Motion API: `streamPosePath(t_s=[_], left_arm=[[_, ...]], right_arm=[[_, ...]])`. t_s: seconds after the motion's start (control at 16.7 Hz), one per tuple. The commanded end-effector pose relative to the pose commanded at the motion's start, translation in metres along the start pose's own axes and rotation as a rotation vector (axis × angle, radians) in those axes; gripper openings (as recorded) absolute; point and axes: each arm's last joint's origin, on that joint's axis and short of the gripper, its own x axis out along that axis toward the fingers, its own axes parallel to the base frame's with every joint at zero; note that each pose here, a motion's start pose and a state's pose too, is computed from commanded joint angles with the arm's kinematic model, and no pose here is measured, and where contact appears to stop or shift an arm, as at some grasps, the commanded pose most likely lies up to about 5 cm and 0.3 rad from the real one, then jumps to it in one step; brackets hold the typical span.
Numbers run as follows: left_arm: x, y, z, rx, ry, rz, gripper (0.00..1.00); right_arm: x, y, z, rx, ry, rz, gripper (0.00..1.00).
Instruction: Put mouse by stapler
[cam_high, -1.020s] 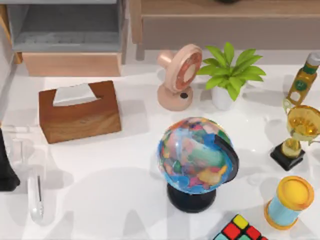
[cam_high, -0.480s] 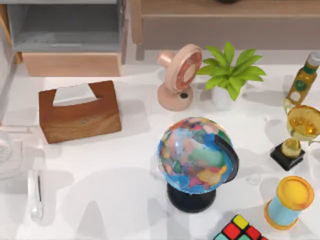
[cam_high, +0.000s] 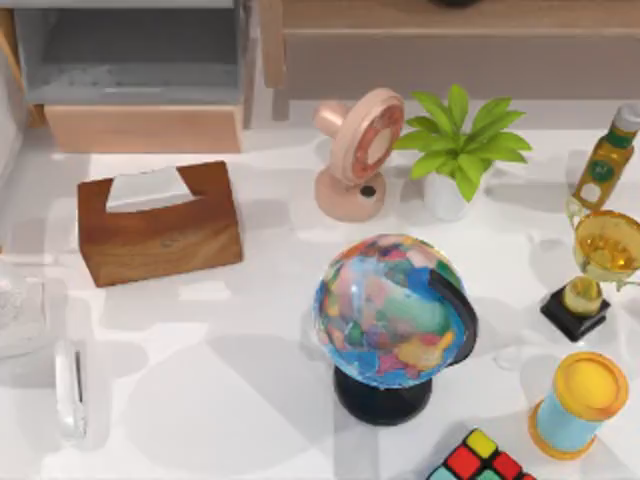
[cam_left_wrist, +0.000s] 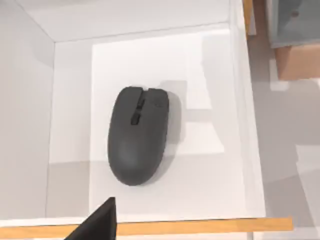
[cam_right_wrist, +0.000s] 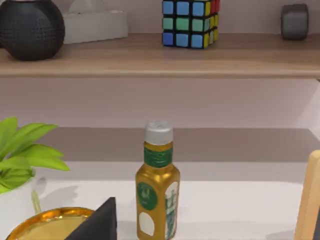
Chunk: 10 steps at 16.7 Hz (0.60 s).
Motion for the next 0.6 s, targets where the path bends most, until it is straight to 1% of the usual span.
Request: streamPosePath(t_s=[0.12,0.24,0.42,0.6], left_arm=[[0.048,0.024,0.022,0.008,0.137,-0.027,1.00],[0.097,0.047,0.031,0.012,0.262,-0.059,1.00],[0.161,0.073,0.026,0.014,0.414,-0.113,1.00],[0.209,0.086,0.014,0.022,0.515,-0.166,1.00]], right_arm=[[0.000,0.000,0.000,0.000,0.000,0.000,1.00],[0.000,0.000,0.000,0.000,0.000,0.000,1.00],[0.000,0.000,0.000,0.000,0.000,0.000,1.00],[0.000,0.000,0.000,0.000,0.000,0.000,1.00]])
